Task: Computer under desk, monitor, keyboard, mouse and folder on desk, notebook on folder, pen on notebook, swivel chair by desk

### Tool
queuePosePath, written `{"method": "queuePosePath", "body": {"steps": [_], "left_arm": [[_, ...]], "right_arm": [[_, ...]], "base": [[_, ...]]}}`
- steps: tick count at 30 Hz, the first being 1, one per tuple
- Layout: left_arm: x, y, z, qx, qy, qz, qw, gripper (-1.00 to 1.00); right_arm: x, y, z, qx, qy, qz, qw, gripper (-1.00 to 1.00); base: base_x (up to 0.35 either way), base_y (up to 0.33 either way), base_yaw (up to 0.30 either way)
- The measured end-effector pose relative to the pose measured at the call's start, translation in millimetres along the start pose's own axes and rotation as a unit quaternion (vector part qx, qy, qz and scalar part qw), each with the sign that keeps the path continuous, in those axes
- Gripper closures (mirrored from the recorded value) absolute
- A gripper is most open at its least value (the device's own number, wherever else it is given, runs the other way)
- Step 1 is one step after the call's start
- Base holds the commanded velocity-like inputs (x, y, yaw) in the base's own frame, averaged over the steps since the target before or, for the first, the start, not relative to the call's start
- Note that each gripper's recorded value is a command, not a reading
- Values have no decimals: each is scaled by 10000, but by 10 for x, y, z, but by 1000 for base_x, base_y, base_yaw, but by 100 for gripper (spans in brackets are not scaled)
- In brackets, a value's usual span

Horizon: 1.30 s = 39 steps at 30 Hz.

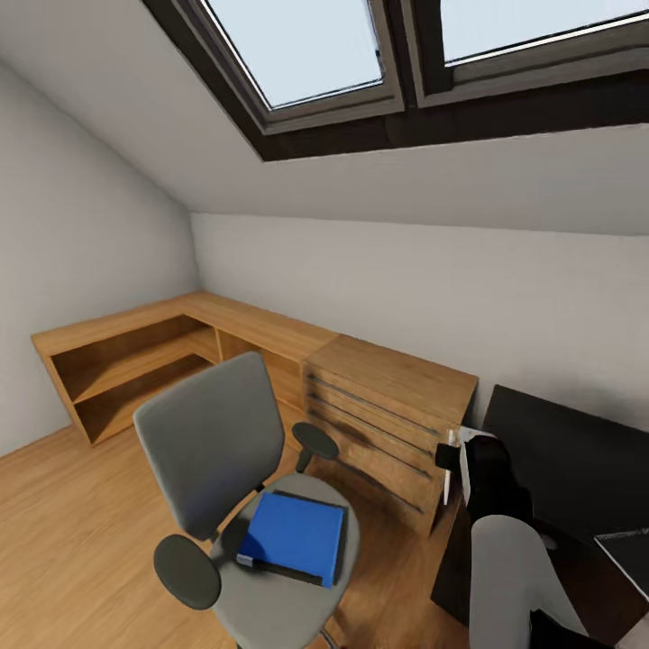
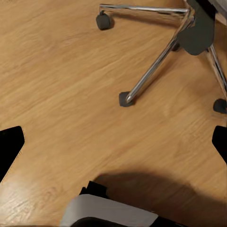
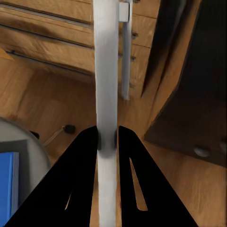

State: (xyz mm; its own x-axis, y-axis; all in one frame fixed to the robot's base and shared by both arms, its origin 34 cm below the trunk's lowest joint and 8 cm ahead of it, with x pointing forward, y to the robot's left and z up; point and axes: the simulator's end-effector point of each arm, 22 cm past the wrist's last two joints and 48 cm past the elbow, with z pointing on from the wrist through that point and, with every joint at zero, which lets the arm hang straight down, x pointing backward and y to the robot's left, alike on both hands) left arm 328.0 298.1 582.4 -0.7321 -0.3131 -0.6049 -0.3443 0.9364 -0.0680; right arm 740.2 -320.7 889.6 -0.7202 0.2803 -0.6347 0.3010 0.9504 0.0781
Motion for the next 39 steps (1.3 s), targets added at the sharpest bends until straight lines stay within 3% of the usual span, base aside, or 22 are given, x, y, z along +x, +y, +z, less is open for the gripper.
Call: {"method": "queuePosePath", "body": {"steps": [3,9,15,29,39], "left_arm": [[101,178,-120,-130,-26,79,9999,-100],[43,359,-290,-246,-466,217,9984,-100],[235,494,-475,-319,-491,300,9978,-100],[283,499,-518,-315,-491,318,9978,-100],[299,502,-522,-323,-469,321,9979,-100]], "right_arm": [[-34,-7,-32,7,-36,5,10000,100],[-88,-30,-78,27,-88,26,10000,100],[-212,-106,-141,96,-248,71,9996,100],[-269,-146,-173,131,-322,99,9993,100],[-298,-323,-152,262,-329,95,9991,100]], "base": [[0,0,-256],[0,0,-256],[0,0,-256],[0,-183,-256],[0,-301,-159]]}}
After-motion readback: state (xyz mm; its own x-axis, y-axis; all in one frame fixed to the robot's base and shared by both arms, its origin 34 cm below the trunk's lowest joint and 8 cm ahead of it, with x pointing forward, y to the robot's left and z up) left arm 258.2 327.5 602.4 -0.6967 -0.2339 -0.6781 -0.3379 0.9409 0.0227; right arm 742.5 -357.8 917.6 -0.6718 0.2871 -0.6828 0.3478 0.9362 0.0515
